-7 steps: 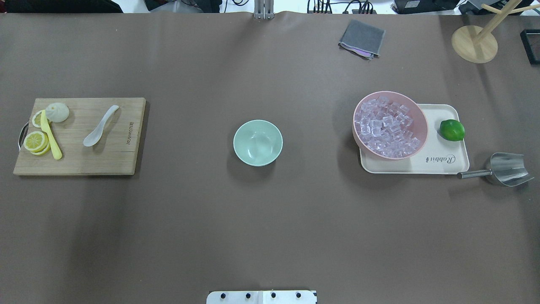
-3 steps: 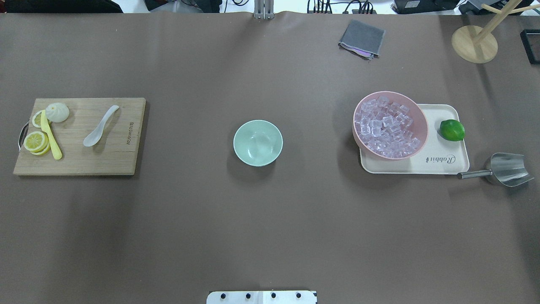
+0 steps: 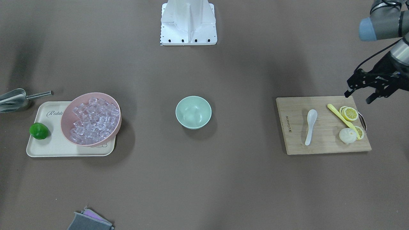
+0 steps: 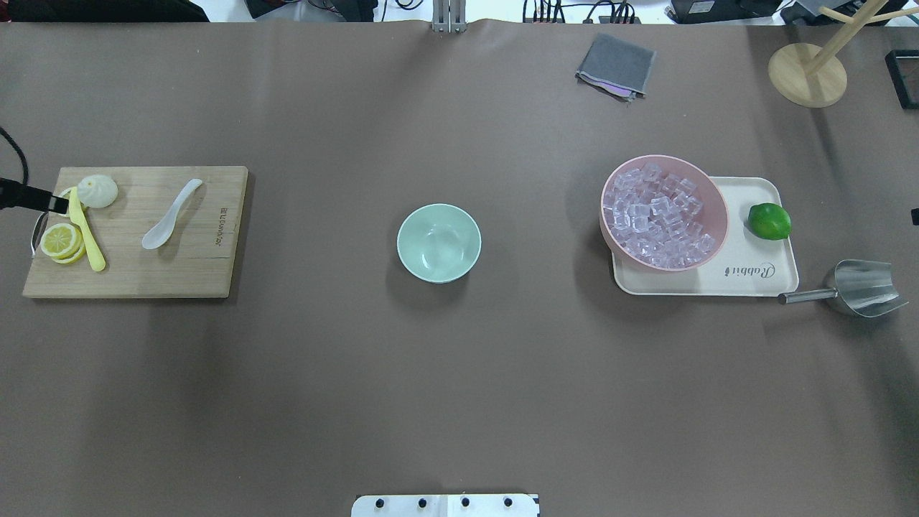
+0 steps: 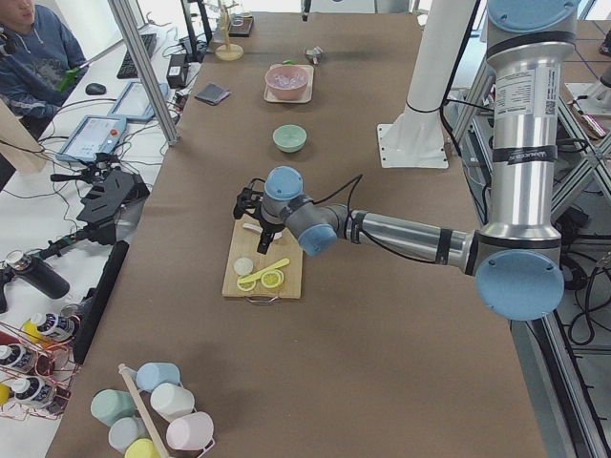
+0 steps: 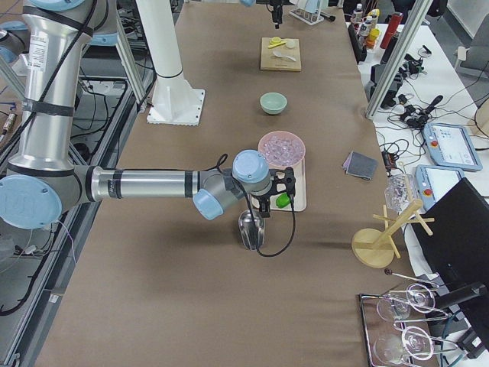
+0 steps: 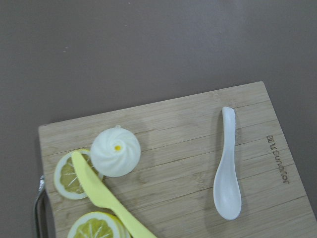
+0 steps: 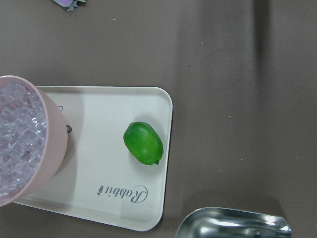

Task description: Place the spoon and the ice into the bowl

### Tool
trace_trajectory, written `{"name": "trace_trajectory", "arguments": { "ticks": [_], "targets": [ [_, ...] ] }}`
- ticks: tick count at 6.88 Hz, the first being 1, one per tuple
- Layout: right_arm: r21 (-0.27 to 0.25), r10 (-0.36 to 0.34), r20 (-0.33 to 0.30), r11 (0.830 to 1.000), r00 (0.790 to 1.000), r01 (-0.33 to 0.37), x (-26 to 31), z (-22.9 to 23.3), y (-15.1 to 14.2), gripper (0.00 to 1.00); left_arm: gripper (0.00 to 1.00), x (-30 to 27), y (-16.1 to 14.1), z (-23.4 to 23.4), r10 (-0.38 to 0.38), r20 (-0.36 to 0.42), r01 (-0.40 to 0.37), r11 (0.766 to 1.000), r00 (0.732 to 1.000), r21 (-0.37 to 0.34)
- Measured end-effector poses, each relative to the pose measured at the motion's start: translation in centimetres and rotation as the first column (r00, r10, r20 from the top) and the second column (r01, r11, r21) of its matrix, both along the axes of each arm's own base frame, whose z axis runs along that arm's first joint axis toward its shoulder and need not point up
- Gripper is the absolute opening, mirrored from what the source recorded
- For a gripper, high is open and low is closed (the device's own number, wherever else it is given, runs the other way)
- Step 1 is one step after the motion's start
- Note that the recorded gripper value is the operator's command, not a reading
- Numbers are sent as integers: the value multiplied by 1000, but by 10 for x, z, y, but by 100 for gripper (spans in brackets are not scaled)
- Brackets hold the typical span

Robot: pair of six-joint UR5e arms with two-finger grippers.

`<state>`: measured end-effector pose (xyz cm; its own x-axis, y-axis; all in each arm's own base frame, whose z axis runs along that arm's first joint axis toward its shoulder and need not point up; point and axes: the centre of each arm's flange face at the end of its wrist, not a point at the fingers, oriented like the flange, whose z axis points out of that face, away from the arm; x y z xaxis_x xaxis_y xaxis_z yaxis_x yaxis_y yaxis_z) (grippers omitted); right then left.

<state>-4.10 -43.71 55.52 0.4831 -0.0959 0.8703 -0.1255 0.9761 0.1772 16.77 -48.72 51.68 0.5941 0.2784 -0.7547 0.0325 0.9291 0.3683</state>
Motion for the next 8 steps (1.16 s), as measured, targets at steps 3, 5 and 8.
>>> {"name": "trace_trajectory", "arguments": {
  "ticks": [3,5,8],
  "targets": [
    [-46,-8,36,999,999,9,-74,-54,-34,100,75,78,-36,-11,58,27,-59,998,998,37],
    [-58,-2,38,998,999,4,-108,-76,-38,100,73,115,-49,-15,63,57,-66,996,996,63],
    [-51,3,25,999,1000,-1,-121,-80,-38,100,58,139,-53,-12,78,73,-83,994,994,66]
  ]
}}
